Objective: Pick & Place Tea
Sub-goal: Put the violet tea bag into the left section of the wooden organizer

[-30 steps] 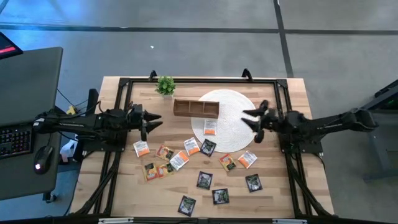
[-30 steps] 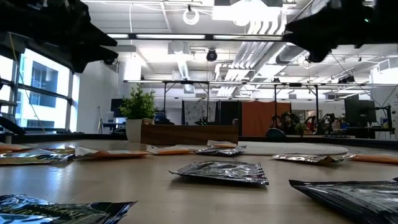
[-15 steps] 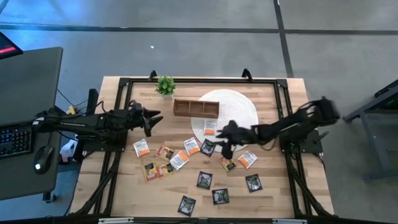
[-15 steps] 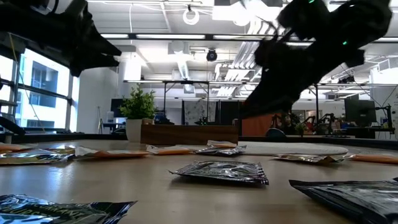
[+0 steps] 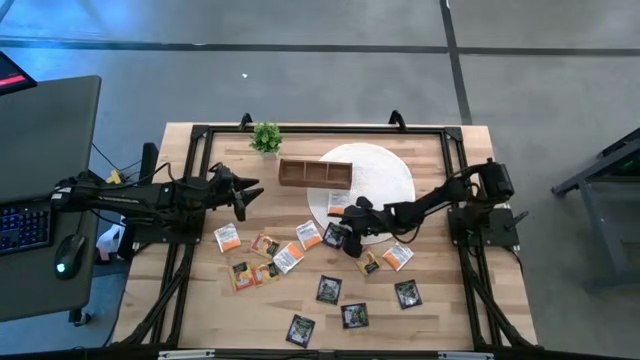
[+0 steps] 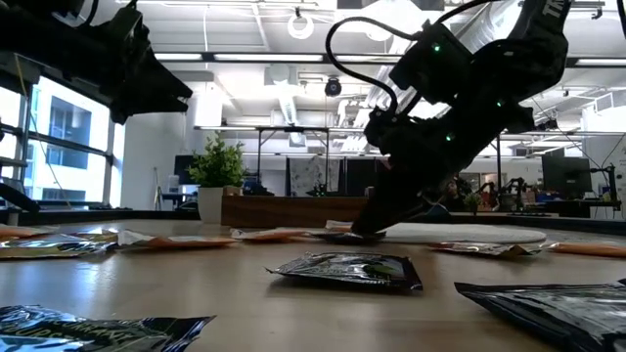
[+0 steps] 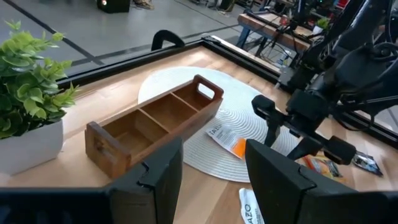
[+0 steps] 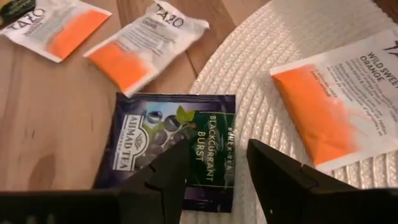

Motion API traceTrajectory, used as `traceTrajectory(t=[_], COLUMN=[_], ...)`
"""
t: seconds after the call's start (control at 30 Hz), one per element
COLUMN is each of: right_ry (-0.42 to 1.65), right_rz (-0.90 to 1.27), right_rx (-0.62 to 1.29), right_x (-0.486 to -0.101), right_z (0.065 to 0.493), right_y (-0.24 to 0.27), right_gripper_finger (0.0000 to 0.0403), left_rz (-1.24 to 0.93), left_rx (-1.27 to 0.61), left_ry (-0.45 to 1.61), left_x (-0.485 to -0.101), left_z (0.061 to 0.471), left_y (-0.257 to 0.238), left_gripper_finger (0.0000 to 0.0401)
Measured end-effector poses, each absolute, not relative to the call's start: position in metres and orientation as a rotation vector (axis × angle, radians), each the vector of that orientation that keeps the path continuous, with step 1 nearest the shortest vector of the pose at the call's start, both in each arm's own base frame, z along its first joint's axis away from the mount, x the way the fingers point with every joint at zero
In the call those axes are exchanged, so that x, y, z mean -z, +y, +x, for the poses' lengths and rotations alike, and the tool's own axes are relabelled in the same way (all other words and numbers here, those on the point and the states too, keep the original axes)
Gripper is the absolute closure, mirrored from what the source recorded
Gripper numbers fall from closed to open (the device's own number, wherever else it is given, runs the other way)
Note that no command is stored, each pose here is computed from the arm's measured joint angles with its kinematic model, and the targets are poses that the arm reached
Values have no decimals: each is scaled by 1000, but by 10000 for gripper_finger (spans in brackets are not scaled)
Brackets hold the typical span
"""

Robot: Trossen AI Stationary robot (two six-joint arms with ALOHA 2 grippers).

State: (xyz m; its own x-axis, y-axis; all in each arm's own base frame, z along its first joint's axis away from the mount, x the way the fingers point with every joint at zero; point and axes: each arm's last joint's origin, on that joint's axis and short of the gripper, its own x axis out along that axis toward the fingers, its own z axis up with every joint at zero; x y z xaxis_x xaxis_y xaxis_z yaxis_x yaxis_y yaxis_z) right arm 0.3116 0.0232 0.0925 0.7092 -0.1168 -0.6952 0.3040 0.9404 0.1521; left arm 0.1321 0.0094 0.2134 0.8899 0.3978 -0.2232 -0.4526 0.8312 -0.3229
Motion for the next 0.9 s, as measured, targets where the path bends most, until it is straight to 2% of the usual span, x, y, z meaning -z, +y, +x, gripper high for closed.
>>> traceTrajectory(t=[0.13, 0.3, 0.37, 0.53, 0.7, 0.9], right_ry=[790, 809, 809, 773, 630, 449], right_rz=[263, 261, 240, 225, 142, -9], right_rx=[230, 184, 155, 106, 70, 161], right_x=[-86, -84, -85, -103, -141, -174], right_z=[310, 310, 310, 308, 306, 307], right_y=[23, 25, 25, 26, 26, 1], right_gripper_finger=[278, 369, 393, 379, 397, 400], left_rz=[-378, -373, -370, -346, -346, -344], left_rx=[-452, -456, -457, -455, -455, -461], left_ry=[151, 172, 175, 178, 177, 175], left_x=[-213, -211, -211, -211, -211, -211], left_z=[132, 132, 131, 132, 131, 131], left_y=[9, 9, 9, 9, 9, 10], left_gripper_finger=[229, 229, 229, 229, 229, 229])
